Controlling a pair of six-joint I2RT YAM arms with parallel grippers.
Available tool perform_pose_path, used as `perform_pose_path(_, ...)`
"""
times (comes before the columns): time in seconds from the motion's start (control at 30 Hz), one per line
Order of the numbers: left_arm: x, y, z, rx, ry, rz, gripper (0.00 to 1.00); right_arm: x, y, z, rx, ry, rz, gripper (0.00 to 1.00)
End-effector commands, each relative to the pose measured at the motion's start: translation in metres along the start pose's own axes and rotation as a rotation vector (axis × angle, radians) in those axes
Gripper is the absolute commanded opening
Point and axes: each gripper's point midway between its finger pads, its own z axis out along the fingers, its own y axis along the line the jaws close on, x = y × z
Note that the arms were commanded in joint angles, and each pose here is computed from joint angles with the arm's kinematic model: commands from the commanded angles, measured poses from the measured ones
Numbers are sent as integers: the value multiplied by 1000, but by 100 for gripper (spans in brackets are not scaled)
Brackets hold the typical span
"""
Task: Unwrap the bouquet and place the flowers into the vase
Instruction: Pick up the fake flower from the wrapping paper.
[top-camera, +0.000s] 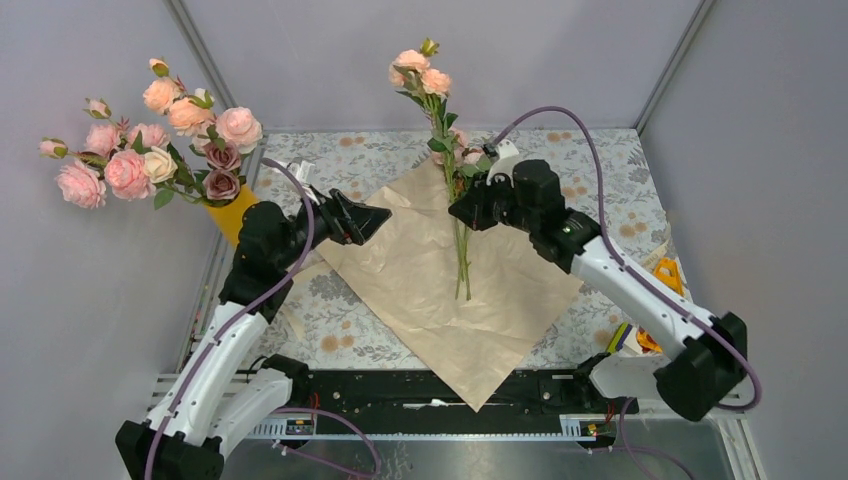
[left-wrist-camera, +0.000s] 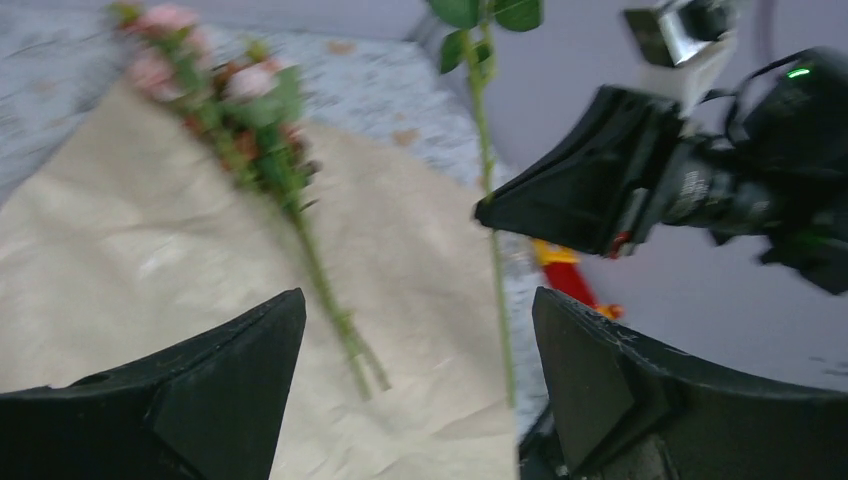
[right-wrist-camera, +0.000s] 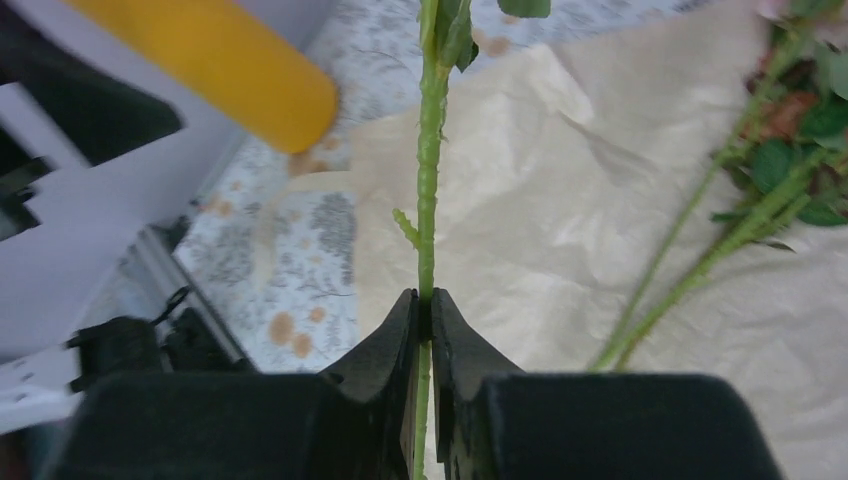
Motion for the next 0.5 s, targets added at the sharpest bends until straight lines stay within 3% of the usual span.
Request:
perform_pose_path(0.0, -48, -91, -9, 380, -124, -58, 89, -35, 65, -37, -295, -143, -41, 0)
perform_pose_path(0.2, -59, -130, -10, 529, -134, -84, 90, -44, 118, -80, -568, -151, -59, 0)
perform_pose_path(0.47, -69, -158, -3, 623, -148, -130, 90, -39, 142, -102, -694, -105, -67, 0)
